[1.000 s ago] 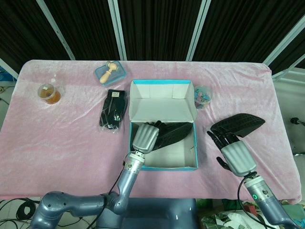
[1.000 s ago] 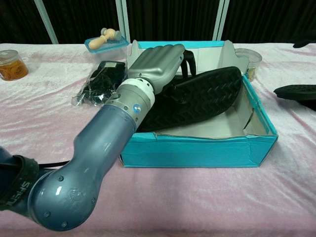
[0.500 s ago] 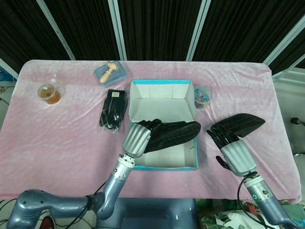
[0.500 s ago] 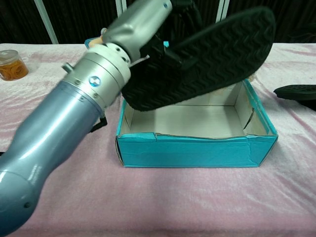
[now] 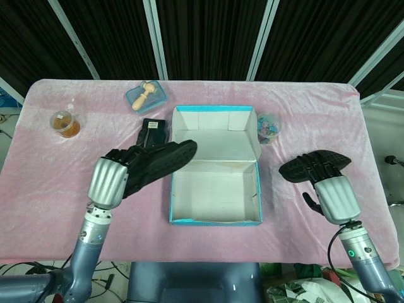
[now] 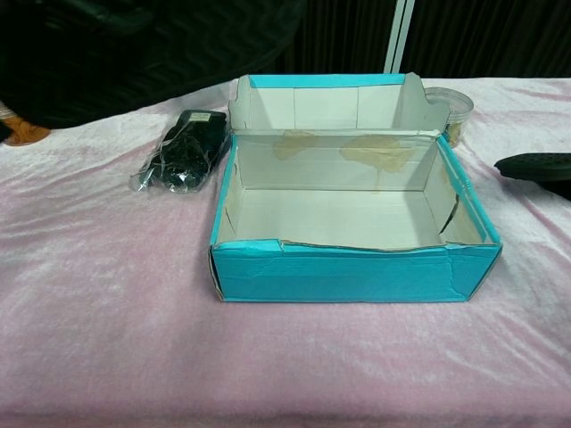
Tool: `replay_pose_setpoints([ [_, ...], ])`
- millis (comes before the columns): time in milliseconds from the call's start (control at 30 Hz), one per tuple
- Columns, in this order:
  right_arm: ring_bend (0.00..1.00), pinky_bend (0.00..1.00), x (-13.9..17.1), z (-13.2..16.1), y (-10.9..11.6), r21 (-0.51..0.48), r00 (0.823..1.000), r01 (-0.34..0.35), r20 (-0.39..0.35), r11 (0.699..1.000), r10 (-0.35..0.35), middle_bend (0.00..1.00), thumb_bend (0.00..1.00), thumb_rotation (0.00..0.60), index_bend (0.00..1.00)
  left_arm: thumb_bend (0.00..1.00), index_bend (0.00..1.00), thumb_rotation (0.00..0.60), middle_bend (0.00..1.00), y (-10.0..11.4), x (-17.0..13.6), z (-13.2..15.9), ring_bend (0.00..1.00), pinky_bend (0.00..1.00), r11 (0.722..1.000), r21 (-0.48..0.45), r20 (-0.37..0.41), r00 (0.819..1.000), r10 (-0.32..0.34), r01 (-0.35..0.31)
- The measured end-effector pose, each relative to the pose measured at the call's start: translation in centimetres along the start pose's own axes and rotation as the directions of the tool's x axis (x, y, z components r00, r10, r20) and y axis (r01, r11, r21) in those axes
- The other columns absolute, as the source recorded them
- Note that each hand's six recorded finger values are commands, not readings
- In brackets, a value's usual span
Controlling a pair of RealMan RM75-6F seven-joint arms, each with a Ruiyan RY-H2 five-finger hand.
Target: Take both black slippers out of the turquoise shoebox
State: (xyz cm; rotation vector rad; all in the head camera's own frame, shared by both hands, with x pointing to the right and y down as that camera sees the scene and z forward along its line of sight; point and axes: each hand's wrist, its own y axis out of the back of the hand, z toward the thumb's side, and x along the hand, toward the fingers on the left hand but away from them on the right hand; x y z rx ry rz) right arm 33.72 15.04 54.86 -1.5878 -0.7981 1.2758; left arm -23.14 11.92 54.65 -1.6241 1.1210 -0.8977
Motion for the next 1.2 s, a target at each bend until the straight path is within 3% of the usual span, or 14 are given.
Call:
replay_pose_setpoints([
  [200, 0.06, 0.25, -0.1, -0.3, -0.2, -0.008, 1.0, 0.002, 0.01, 1.0, -0.002, 0.1, 0.22, 0.6, 0.0, 0.35, 0.4, 0.6, 0.52, -2.5, -1.6, -5.0, 0.49, 0.5, 0.976, 0.152, -0.143, 0.981, -0.132, 0.154],
  [333, 0.06, 0.25, -0.1, -0.2, -0.4, -0.01, 1.0, -0.002, 0.009, 1.0, 0.002, 0.1, 0.22, 0.6, 0.0, 0.32, 0.39, 0.6, 0.5, -4.3, -2.1, -7.8, 0.47, 0.47, 0.946, 0.24, -0.212, 0.963, -0.167, 0.216],
  [400, 0.06, 0.25, -0.1, -0.2, -0.4, -0.01, 1.0, 0.0, 0.01, 1.0, 0.0, 0.1, 0.22, 0.6, 0.0, 0.19, 0.34, 0.6, 0.44, -5.2, -2.4, -9.0, 0.4, 0.41, 0.929, 0.272, -0.244, 0.952, -0.186, 0.252],
  [433, 0.06, 0.25, -0.1, -0.2, -0.4, -0.011, 1.0, 0.001, 0.011, 1.0, -0.001, 0.09, 0.22, 0.6, 0.0, 0.08, 0.27, 0.6, 0.37, -5.6, -2.5, -9.3, 0.31, 0.33, 0.921, 0.283, -0.255, 0.947, -0.195, 0.266],
  [500, 0.04, 0.25, 0.0, -0.3, -0.4, -0.014, 1.0, -0.002, 0.016, 1.0, 0.002, 0.06, 0.22, 0.6, 0.0, 0.0, 0.17, 0.6, 0.25, -6.1, -2.7, -9.8, 0.18, 0.21, 0.906, 0.301, -0.272, 0.937, -0.218, 0.298],
  [567, 0.01, 0.24, 0.0, -0.4, -0.6, -0.018, 1.0, -0.008, 0.023, 1.0, 0.008, 0.03, 0.22, 0.6, 0.0, 0.0, 0.08, 0.6, 0.16, -6.5, -2.9, -10.2, 0.08, 0.14, 0.896, 0.299, -0.291, 0.925, -0.244, 0.33],
  [667, 0.0, 0.24, 0.1, -0.7, -0.8, -0.021, 0.999, -0.02, 0.039, 1.0, 0.02, 0.0, 0.22, 0.6, 0.0, 0.0, 0.0, 0.6, 0.09, -6.5, -3.2, -10.6, 0.0, 0.08, 0.891, 0.273, -0.312, 0.91, -0.274, 0.362],
  [833, 0.0, 0.23, 0.7, -1.5, -1.2, -0.018, 0.996, -0.038, 0.083, 0.999, 0.039, 0.0, 0.22, 0.6, 0.0, 0.0, 0.0, 0.6, 0.09, -4.1, -4.1, -11.5, 0.0, 0.05, 0.922, 0.212, -0.32, 0.915, -0.248, 0.324],
  [1033, 0.0, 0.23, 2.7, -3.0, -1.5, -0.023, 0.986, -0.045, 0.162, 0.999, 0.048, 0.0, 0.22, 0.6, 0.0, 0.0, 0.0, 0.6, 0.12, 1.3, -8.2, -13.0, 0.01, 0.05, 0.967, 0.167, -0.319, 0.939, -0.13, 0.191],
  [1200, 0.0, 0.23, 4.8, -4.2, -1.9, -0.023, 0.973, -0.052, 0.225, 0.998, 0.056, 0.0, 0.22, 0.6, 0.0, 0.0, 0.0, 0.6, 0.11, 4.6, -13.3, -14.3, 0.01, 0.05, 0.977, 0.171, -0.368, 0.928, -0.06, 0.131],
])
